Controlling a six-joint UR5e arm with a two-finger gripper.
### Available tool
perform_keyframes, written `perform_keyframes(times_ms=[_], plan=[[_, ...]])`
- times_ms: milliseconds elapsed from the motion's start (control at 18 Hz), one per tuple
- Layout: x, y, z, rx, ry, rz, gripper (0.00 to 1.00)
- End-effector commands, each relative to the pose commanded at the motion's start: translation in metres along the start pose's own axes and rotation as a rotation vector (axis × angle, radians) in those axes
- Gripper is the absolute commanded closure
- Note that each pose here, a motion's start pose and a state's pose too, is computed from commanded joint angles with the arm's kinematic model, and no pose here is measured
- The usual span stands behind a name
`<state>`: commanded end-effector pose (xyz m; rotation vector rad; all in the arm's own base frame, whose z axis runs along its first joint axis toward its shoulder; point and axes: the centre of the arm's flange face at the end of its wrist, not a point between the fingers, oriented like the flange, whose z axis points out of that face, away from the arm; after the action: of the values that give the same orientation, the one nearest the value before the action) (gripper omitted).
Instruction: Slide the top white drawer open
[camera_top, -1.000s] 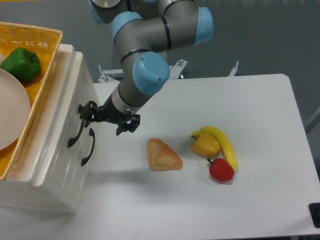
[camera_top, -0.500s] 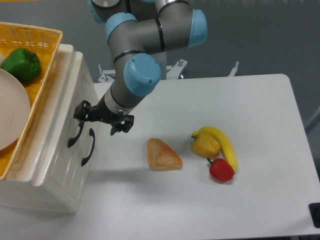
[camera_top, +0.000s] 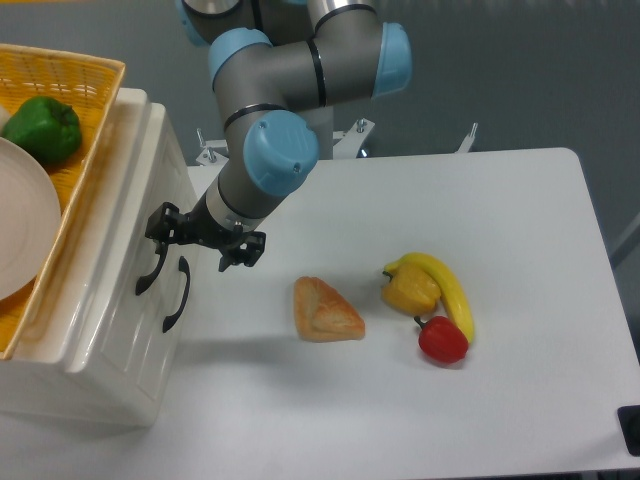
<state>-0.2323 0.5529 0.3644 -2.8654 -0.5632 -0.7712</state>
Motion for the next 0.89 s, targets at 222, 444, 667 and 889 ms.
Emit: perform_keyframes(times_ms=[222, 444, 667, 889], plan=[[-0.0005, -0.0003, 0.0007, -0.001, 0.0, -0.001, 0.0], [0.0018, -0.0004, 0.0033, -0.007, -0.002, 0.004, 0.0], [0.0024, -0.0019, 0.0086, -0.015, 0.0, 0.006, 0.0], [0.0032, -0.0021, 0.0089, -0.014, 0.0, 0.008, 0.0]])
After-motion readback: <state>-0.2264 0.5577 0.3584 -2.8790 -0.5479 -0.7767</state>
